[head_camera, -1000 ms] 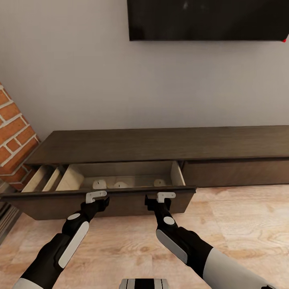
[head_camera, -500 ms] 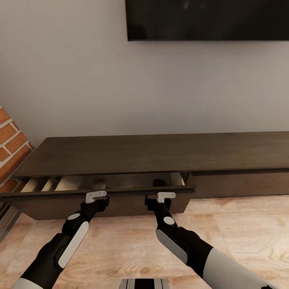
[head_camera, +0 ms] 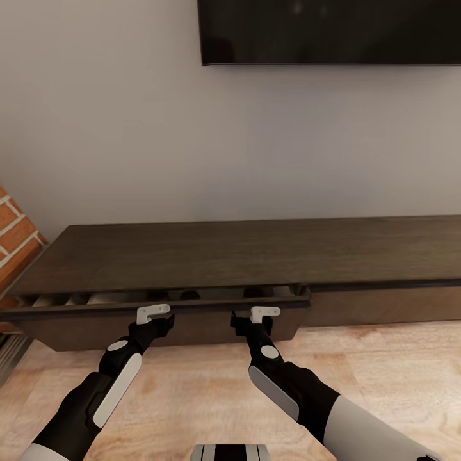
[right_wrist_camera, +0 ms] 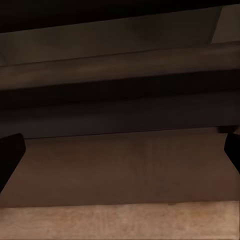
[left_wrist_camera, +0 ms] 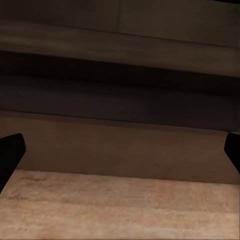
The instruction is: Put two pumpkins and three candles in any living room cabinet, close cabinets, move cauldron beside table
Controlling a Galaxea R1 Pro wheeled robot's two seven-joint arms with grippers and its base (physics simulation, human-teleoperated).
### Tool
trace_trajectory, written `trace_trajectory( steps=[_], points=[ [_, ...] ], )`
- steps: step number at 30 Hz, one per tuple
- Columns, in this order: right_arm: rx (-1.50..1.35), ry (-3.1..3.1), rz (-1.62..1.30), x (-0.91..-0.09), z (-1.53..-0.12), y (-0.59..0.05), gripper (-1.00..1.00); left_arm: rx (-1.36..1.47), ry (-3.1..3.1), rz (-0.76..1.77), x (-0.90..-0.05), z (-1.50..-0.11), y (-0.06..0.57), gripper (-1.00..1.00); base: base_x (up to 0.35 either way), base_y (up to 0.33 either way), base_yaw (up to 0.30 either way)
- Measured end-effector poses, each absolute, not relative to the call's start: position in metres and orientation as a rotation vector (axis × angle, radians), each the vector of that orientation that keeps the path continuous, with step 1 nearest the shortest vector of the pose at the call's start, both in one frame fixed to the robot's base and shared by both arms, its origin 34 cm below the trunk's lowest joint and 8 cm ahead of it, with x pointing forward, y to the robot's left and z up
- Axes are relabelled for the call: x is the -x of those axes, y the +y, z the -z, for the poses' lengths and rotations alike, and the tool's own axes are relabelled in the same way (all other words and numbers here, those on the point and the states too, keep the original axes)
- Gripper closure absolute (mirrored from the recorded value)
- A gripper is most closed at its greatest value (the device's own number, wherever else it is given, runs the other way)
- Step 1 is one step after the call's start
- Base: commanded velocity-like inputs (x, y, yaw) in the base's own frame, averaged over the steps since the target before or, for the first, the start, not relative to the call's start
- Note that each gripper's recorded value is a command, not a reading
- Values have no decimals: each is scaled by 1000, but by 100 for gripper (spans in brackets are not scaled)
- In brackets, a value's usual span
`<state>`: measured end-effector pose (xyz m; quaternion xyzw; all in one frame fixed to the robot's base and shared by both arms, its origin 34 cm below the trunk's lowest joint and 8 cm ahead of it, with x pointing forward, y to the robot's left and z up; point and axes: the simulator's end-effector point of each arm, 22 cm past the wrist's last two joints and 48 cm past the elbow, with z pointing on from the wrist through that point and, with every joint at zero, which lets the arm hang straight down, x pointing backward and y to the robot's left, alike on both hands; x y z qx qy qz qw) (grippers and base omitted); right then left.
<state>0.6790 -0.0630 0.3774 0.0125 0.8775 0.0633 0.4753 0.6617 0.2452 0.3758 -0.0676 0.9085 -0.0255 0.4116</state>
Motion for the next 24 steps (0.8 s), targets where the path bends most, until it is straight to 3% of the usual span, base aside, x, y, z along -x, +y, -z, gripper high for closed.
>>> trace_trajectory(
  steps=[15, 24],
  points=[
    [-31, 2144, -153, -679, -377, -63, -100, 170, 2286, 64, -662, -376, 245, -100, 129, 0, 0],
    [-30, 2144, -153, -679, -377, -63, -100, 170, 2287, 66, -662, -375, 245, -100, -143, 0, 0]
  ],
)
